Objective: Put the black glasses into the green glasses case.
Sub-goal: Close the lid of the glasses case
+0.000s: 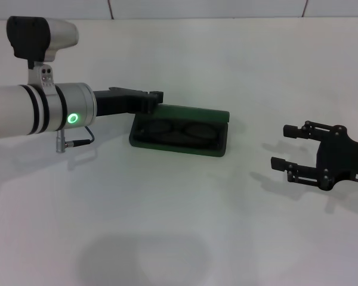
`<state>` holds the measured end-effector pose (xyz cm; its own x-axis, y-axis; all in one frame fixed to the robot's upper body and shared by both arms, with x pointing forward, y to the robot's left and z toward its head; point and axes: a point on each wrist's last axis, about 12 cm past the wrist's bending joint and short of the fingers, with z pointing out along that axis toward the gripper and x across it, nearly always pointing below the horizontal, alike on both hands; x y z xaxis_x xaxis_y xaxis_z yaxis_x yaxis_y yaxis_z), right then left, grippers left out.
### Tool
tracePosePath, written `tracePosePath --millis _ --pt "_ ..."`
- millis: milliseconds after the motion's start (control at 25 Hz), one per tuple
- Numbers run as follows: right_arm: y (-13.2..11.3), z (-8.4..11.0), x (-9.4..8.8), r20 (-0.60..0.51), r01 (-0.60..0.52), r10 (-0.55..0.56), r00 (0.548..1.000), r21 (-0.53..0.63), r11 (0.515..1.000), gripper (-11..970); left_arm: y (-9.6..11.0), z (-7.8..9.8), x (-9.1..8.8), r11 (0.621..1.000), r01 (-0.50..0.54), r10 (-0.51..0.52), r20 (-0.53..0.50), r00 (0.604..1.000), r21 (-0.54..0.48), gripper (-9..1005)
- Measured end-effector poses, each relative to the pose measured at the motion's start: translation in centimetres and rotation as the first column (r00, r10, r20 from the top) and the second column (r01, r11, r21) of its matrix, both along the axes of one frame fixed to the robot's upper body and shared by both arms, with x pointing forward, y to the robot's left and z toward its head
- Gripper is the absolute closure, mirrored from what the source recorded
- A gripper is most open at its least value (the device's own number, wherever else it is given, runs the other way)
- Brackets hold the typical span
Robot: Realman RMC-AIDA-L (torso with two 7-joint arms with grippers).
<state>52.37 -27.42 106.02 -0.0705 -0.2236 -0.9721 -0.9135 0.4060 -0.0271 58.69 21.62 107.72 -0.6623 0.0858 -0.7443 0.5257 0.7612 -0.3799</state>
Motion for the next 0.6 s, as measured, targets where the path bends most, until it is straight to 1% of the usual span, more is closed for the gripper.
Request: tracePosePath --millis 240,600 --pt "0.01 0.02 -0.02 0.0 -0.002 0.002 1.0 0.002 1.0 267 0.3 -0.4 -0.43 1.0 -0.005 0.005 -0.004 1.0 -0.001 864" --pt "0.02 0.03 -0.04 -0.001 -0.003 0.003 1.0 0.003 1.0 267 0.79 -0.85 -1.03 1.0 -0.011 0.011 0.03 0.999 -0.013 861"
